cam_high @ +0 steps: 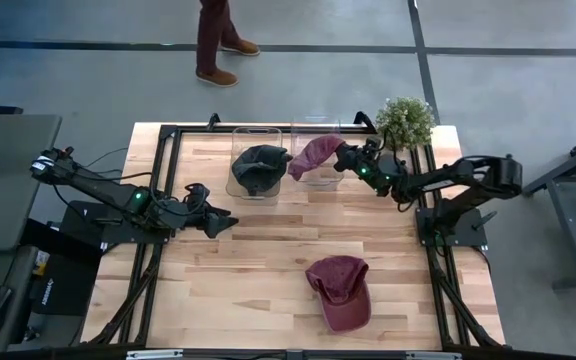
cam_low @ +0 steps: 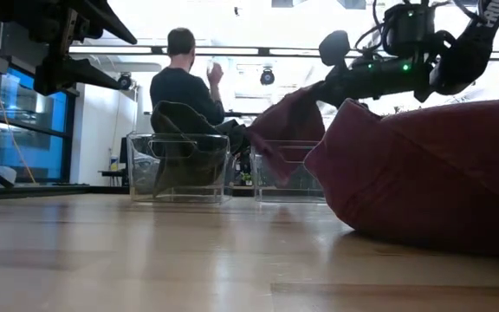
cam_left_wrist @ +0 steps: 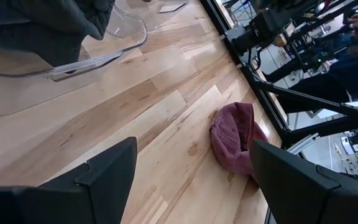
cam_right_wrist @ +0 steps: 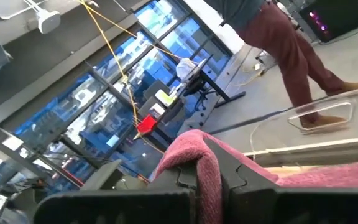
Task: Pick & Place hat
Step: Put the right red cap into the right transparent bin
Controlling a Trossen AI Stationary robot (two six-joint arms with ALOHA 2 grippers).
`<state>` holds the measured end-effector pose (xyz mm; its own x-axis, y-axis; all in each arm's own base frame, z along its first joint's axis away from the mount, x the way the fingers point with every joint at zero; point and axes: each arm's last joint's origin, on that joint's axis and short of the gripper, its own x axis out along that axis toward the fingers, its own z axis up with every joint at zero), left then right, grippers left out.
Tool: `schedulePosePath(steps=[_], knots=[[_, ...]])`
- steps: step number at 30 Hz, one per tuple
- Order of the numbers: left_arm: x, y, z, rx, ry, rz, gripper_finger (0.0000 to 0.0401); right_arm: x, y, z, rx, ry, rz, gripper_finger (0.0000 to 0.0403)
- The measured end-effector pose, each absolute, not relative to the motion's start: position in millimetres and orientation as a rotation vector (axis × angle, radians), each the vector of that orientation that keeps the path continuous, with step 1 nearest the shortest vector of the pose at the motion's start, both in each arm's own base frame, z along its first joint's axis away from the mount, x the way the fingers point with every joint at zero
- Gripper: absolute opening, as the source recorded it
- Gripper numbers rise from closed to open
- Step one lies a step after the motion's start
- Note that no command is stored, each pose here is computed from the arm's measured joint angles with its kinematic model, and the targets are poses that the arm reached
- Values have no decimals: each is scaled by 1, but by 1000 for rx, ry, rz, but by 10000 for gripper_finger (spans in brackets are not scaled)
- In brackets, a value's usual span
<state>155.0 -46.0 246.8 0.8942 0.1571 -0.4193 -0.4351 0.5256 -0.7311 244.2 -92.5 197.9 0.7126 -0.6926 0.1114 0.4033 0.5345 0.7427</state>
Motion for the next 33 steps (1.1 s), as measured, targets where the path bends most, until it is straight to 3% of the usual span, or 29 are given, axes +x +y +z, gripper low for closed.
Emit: schedulePosePath(steps=[16,33], knots=[[155,-46,247,-956,321,360,302,244,-100,185,814,-341,-700,1],[155,-46,247,-958,325,356,302,234,-121,164,851,-108,-734,2]])
